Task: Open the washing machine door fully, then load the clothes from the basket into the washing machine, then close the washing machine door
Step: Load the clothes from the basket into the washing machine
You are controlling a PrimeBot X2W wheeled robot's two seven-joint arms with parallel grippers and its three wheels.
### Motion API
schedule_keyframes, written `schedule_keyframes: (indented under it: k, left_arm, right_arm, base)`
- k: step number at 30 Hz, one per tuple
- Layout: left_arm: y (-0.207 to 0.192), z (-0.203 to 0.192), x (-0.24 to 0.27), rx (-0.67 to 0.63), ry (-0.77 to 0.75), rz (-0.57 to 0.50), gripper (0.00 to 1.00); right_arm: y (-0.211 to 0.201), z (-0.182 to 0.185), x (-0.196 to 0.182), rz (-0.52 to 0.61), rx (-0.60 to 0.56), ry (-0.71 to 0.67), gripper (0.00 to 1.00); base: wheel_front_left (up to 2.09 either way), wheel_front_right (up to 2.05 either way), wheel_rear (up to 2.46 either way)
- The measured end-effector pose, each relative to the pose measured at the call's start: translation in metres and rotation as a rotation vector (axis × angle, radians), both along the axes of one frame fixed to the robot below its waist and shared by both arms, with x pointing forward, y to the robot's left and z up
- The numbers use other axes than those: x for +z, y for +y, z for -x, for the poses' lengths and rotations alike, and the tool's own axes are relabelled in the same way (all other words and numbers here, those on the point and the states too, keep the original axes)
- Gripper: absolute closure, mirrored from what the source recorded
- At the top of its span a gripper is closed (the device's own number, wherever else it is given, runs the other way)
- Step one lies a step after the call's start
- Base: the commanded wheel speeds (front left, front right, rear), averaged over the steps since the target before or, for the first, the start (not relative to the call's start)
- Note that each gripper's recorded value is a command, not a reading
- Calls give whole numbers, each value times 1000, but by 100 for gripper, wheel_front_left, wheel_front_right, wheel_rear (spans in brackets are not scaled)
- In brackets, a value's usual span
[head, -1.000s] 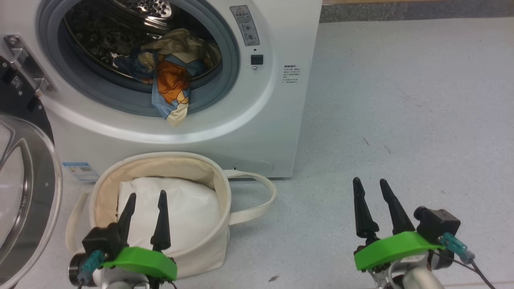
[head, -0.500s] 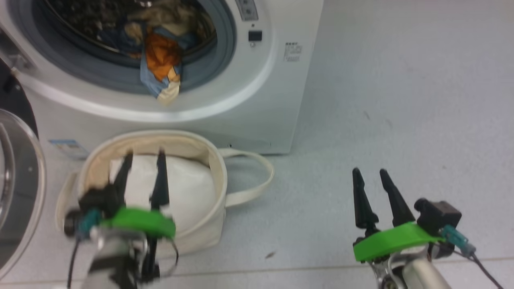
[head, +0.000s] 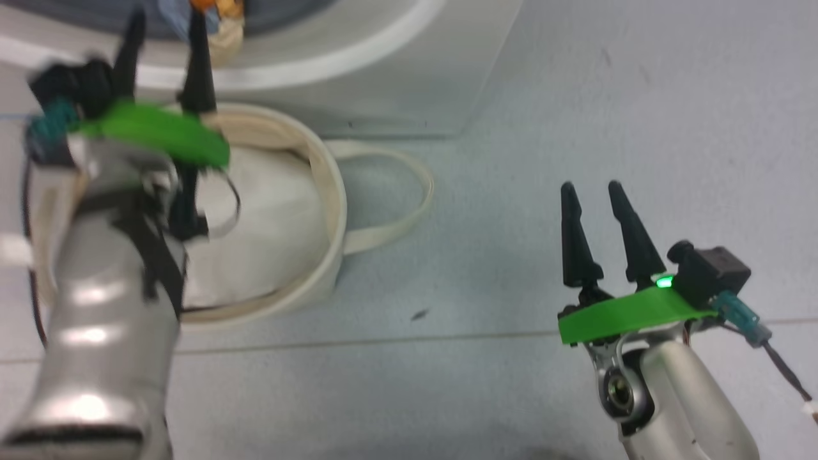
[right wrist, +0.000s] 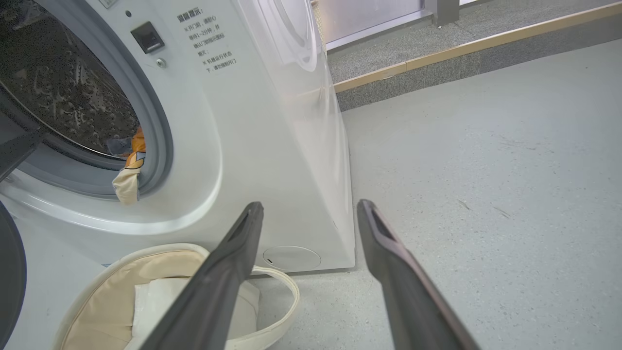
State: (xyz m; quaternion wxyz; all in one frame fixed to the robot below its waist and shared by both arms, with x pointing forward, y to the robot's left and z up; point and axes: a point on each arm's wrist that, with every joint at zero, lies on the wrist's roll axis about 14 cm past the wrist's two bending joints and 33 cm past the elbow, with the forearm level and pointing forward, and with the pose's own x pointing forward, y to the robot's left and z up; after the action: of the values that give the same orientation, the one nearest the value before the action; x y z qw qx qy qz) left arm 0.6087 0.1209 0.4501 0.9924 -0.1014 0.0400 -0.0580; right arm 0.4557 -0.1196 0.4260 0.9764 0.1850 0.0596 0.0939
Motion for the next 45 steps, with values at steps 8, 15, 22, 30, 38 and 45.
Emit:
schedule_keyframes:
  k: [8,15,22,30,38,45]
  left_arm:
    - [-11,-60,-46,-24,119,-40,0]
    - [-17,-87,-79,5,229,-61,0]
    - [-35,-99,-84,-41,232,-176,0]
    - [-22,-108,-86,32,261,-290,0]
    - [-28,-112,-90,9,262,-280,100]
    - [-8,-128,-70,121,168,-115,100]
  right_arm:
    - [-5,-19,-42,12,-5,74,0]
    - [-15,-19,-60,9,-30,117,0]
    - [-24,-16,-63,6,-53,131,0]
    - [-22,-14,-64,8,-47,135,0]
    - [-22,-13,-70,0,-47,150,0]
    - [-18,-14,-72,-1,-36,151,0]
  base:
    - [0,0,0]
    - [0,0,0]
    - [0,0,0]
    - [0,0,0]
    - [0,0,0]
    - [0,0,0]
